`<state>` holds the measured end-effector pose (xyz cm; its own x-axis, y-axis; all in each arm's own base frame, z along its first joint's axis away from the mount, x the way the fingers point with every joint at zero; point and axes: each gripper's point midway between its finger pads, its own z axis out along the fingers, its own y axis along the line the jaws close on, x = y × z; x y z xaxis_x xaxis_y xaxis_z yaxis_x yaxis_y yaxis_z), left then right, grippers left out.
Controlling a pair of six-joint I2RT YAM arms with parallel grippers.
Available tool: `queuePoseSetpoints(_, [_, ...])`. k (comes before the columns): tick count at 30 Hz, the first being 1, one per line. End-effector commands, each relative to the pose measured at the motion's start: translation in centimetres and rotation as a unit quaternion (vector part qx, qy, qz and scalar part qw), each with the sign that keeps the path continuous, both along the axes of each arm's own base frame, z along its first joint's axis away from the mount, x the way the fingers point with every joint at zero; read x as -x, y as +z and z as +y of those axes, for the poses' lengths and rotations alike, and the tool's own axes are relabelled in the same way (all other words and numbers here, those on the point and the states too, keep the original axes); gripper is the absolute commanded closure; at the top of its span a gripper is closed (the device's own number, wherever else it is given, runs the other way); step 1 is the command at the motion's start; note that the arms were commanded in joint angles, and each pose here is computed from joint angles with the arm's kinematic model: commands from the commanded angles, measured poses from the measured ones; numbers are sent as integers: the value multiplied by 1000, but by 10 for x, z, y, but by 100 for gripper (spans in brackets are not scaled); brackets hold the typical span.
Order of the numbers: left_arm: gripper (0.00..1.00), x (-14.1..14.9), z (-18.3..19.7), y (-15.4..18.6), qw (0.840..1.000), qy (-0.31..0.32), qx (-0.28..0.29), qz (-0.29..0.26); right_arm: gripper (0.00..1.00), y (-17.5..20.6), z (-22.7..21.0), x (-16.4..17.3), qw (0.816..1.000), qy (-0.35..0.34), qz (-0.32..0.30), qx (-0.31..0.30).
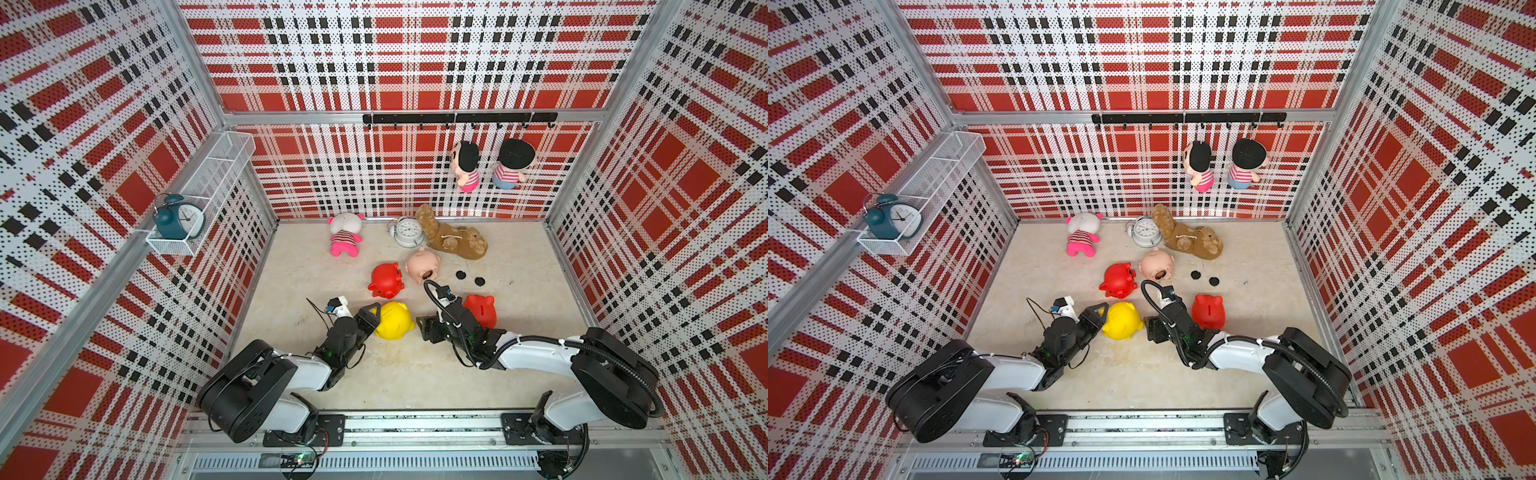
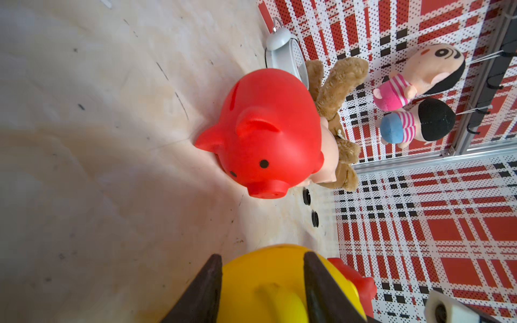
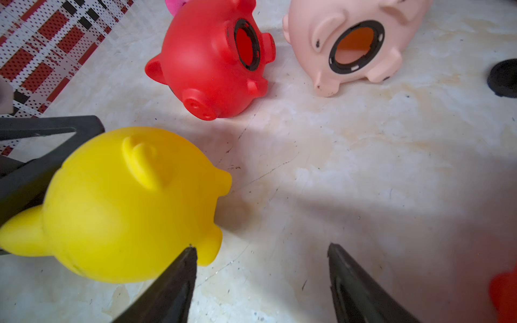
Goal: Open piggy banks
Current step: Move the piggy bank to the center of the board.
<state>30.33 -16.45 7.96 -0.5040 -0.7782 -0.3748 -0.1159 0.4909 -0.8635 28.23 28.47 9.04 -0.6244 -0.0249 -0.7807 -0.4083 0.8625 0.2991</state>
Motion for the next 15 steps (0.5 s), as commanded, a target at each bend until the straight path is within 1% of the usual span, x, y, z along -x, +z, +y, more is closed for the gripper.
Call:
queuePoseSetpoints(1, [49, 15, 12, -38, 997, -2, -30, 72, 25, 19, 20, -7, 999, 30, -21, -33])
queuePoseSetpoints(5, [48, 14, 15, -39, 997, -1, -32, 74, 26, 26, 37, -5, 996, 58, -21, -62])
queuePoseSetpoints(9, [45, 15, 16, -41, 996, -1, -34, 78, 26, 24, 45, -6, 995, 66, -15, -71])
queuePoseSetpoints(11, [40, 15, 17, -40, 996, 0, -35, 78, 26, 23, 45, -7, 995, 64, -15, -69])
queuePoseSetpoints(15, [20, 12, 26, -33, 996, 7, -49, 73, 26, 28, 35, -7, 997, 51, -25, -56])
